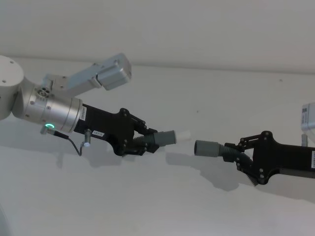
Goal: Use both hands to pick up one end of the pipe from the table, align the ends, and insert them.
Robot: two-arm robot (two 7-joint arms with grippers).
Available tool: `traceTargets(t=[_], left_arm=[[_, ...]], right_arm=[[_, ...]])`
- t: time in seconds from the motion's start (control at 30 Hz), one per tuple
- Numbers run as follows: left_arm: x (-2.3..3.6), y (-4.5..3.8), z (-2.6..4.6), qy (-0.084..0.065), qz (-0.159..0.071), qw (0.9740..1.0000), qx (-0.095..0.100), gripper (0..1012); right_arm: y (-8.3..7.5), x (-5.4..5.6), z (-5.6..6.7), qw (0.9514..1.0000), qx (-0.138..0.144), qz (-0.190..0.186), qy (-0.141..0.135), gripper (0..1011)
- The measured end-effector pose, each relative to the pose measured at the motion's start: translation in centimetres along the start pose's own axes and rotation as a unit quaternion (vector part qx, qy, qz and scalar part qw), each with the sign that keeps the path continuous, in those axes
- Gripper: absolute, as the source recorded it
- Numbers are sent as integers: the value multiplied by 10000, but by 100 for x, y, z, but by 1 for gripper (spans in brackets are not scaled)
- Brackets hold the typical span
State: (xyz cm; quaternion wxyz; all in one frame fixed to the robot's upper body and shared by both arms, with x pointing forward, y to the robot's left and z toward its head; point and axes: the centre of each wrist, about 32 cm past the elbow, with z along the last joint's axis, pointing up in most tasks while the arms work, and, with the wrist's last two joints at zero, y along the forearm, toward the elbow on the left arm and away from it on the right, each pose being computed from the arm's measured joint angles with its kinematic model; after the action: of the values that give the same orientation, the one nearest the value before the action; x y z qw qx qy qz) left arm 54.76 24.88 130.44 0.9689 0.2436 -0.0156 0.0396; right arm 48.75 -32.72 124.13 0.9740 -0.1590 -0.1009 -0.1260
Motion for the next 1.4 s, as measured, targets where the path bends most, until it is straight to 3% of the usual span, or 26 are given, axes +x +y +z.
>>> traceTargets(t=[0.37, 1.4], left_arm=[[1, 33, -8, 13, 101, 9999, 19, 348], [26, 41, 0, -14, -110, 9999, 104, 348]], right_arm=[[3, 15, -13, 10000, -16, 13, 19, 175], [23, 52, -30, 9999, -62, -91, 35, 175]])
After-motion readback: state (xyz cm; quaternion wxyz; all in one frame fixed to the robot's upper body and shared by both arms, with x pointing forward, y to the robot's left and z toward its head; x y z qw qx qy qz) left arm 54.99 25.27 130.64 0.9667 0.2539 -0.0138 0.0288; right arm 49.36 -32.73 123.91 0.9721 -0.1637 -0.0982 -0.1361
